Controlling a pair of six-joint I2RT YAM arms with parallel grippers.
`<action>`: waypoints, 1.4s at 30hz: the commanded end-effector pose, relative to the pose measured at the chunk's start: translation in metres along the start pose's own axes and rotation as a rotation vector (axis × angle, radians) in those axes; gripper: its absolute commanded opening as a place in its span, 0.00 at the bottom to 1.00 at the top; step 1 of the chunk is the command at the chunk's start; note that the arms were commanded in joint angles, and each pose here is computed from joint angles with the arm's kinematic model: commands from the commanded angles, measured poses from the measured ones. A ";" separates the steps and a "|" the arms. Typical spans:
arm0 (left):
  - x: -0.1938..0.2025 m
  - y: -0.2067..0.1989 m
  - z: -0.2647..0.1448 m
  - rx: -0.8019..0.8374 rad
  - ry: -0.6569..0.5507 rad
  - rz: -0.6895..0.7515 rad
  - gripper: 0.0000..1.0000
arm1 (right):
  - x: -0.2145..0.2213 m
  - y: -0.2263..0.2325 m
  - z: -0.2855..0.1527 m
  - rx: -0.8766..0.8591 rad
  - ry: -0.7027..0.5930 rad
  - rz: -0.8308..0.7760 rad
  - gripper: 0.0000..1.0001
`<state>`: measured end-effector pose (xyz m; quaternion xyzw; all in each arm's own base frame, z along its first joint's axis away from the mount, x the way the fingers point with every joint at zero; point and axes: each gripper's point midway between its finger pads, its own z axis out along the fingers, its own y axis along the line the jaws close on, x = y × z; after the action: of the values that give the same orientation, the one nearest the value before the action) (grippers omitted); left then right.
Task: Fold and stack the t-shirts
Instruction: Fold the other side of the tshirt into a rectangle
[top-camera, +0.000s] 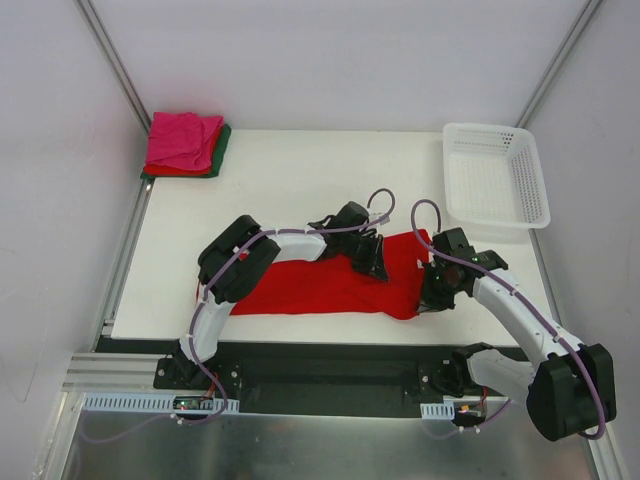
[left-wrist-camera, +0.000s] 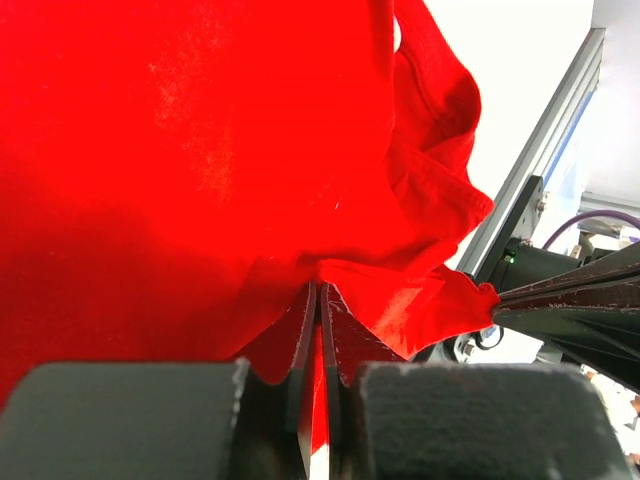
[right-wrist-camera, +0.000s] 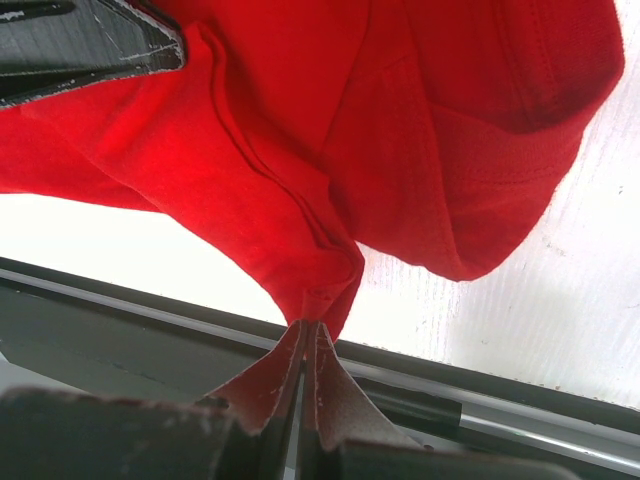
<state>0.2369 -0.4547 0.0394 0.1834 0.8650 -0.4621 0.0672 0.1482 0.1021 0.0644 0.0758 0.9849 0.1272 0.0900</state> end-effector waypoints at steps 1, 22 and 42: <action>-0.012 -0.028 -0.008 0.049 -0.027 0.046 0.00 | 0.002 -0.002 0.000 0.007 -0.010 0.009 0.01; -0.013 -0.072 -0.065 0.063 -0.117 0.114 0.00 | -0.018 0.007 -0.002 0.007 -0.039 -0.006 0.01; 0.017 -0.044 -0.084 -0.038 -0.143 0.063 0.00 | -0.102 0.032 -0.020 0.050 -0.201 -0.062 0.01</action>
<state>0.2097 -0.4065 0.0925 0.1723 0.8702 -0.4479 0.1120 0.2282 0.1119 0.0958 0.0691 0.9792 0.1043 0.1595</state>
